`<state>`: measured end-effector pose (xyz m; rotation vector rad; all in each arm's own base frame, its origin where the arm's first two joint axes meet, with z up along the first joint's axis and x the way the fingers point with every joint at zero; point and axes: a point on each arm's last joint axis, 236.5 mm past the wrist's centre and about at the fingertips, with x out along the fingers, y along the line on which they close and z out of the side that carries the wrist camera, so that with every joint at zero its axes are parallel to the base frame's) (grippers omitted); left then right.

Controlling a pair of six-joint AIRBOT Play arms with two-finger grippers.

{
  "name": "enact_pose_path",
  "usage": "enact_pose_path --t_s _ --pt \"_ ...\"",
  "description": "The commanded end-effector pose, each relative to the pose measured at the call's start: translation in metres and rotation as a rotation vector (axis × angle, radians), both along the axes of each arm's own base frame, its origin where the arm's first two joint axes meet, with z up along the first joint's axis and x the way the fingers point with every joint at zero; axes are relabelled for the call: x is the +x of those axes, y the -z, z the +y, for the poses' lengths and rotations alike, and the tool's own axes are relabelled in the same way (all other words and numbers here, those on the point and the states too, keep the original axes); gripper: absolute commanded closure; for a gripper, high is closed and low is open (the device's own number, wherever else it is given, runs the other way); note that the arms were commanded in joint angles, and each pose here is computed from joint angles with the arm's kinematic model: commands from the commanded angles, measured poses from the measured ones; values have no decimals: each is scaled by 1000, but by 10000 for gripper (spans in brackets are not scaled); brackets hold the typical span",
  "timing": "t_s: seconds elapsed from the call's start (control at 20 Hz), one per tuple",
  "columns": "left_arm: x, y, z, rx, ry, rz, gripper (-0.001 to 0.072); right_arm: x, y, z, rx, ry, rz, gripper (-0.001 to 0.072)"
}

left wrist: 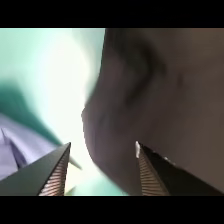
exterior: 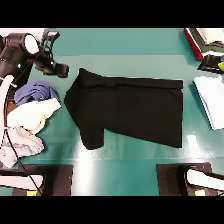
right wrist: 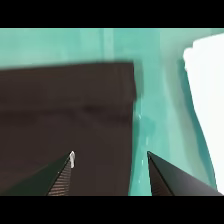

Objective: Fold the shirts.

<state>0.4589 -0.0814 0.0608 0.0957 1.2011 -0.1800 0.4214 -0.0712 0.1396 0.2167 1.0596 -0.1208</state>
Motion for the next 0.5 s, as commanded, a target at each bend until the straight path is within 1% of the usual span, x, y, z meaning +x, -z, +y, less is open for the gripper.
enact_pose_path --t_s 0.0,0.1,0.2,0.3,0.35,0.4,0.45 --pt "-49 38 1 -47 -40 128 218 -33 -6 19 39 -37 17 187" --pt "-77 63 -4 -104 -97 142 218 -51 1 23 39 -33 20 187" --pt "-107 88 -12 -159 -123 176 218 -66 11 26 41 -29 22 187" --pt "-131 113 -12 -167 -139 237 218 -79 19 30 44 -26 23 188" --pt "-137 123 -11 -165 -149 249 218 -83 22 33 55 -27 22 188" --pt "-137 129 -12 -175 -157 242 218 -88 24 37 69 -30 22 205" --pt "-131 130 -15 -197 -170 213 219 -92 26 38 68 -29 21 205"
